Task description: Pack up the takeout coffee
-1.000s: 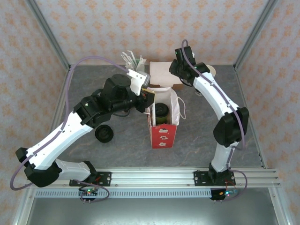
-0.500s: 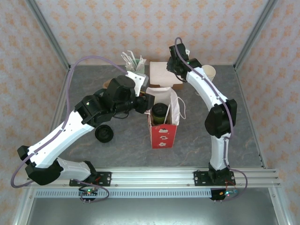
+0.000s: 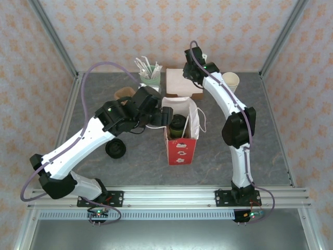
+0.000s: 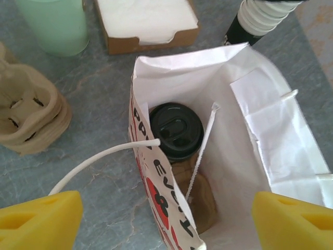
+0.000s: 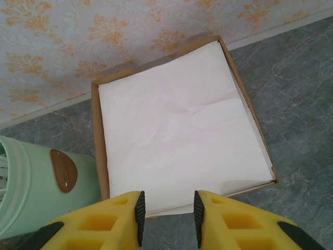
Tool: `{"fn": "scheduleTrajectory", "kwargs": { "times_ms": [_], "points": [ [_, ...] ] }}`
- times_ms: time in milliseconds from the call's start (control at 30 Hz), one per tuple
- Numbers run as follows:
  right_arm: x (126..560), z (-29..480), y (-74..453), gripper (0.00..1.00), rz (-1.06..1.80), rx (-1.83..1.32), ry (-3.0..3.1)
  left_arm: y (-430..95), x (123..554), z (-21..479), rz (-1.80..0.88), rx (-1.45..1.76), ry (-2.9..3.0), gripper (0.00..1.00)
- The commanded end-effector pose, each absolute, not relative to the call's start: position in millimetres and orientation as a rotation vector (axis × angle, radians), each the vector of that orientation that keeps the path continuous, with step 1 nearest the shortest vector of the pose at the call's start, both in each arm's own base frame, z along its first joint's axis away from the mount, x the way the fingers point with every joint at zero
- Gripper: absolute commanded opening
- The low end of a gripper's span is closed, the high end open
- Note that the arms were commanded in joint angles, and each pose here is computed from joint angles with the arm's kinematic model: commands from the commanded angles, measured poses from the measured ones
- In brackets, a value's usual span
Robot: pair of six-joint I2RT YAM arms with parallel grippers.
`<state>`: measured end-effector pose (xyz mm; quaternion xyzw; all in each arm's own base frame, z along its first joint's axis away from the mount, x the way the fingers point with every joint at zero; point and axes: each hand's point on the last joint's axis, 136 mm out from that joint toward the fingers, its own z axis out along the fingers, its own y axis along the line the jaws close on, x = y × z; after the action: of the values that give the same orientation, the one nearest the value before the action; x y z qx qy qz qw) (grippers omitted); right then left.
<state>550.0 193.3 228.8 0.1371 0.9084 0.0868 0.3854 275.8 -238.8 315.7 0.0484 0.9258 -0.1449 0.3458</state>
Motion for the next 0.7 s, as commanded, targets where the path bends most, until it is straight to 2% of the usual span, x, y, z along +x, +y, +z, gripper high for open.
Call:
{"fn": "scheduleTrajectory", "kwargs": {
  "times_ms": [0,267,667],
  "points": [
    [556.4,222.5,186.2,0.34,0.159,0.345,2.319,-232.7,277.2,302.9,-0.296,0.06,2.445,0.85],
    [565.7,205.0,187.8,0.34,0.16,0.348,2.349,-239.6,288.5,279.7,-0.215,0.031,2.484,0.77],
    [575.8,188.5,188.0,0.34,0.167,0.351,2.36,-237.6,298.8,266.1,-0.144,-0.02,2.474,0.36]
  ]
}}
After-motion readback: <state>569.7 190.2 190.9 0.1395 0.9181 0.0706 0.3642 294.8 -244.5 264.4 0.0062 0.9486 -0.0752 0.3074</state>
